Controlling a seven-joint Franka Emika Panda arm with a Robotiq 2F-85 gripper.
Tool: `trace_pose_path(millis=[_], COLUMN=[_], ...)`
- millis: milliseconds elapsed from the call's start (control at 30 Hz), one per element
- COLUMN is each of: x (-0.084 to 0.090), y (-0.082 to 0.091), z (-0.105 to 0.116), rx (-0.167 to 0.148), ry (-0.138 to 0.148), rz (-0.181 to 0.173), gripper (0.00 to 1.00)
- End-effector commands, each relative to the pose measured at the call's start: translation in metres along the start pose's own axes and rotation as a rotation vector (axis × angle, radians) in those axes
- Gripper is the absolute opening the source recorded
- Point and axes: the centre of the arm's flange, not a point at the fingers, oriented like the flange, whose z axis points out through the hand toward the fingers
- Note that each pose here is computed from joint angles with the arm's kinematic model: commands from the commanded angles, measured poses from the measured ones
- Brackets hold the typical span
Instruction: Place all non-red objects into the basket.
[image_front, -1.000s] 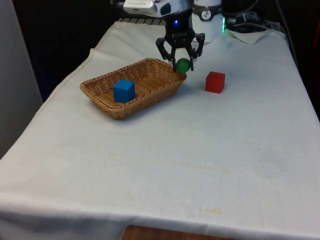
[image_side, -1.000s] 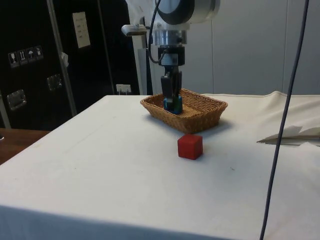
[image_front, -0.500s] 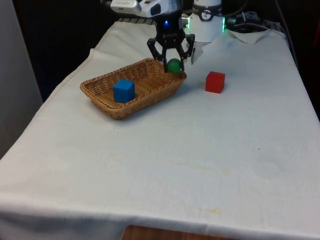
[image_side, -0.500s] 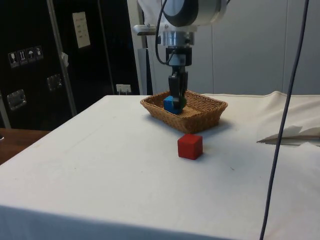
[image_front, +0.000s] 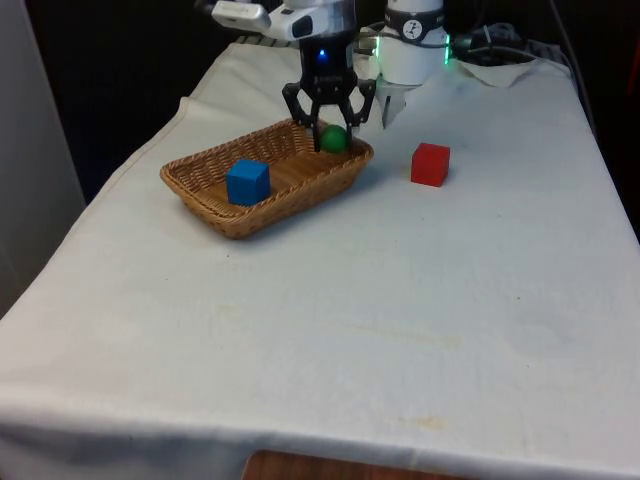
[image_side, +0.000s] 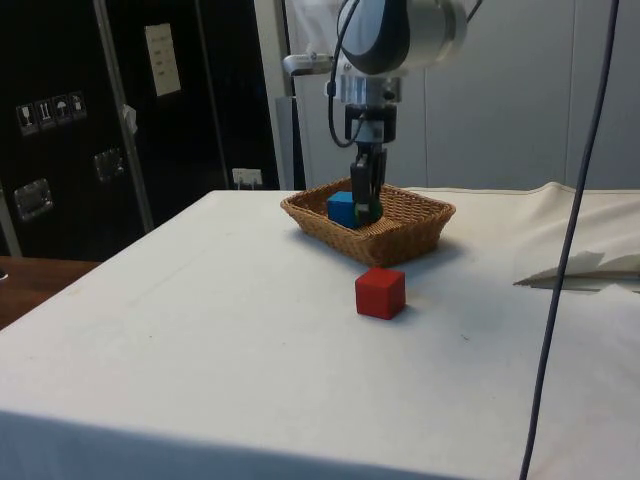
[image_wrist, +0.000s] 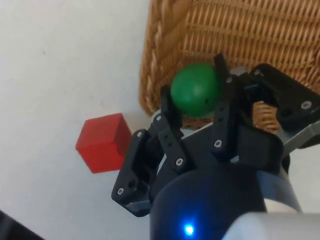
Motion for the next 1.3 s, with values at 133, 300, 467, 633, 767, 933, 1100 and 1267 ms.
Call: trace_pose_path(millis=[133,300,467,633,767,933,1100,1267], x=[0.000,-0.001,-0.001,-0.003,-0.003,-0.003,-0.003,-0.002], y=[0.006,0.020,0.026,0.031,0.034,0.035,0.035,0.036], z=[0.002,0.008,0.011,0.014,0.013,0.014,0.014,0.011], rx=[0.001,-0.012,-0.018,-0.031,-0.023,-0.024,-0.024,-0.025], ry=[0.013,0.004,-0.002,-0.016,-0.013,-0.015,-0.015,-0.016], rz=[0.001,0.002,0.004,0.008,0.011,0.012,0.012,0.012], gripper=[0.00,0.00,0.00,0.00,0.22,0.71,1.00,1.00])
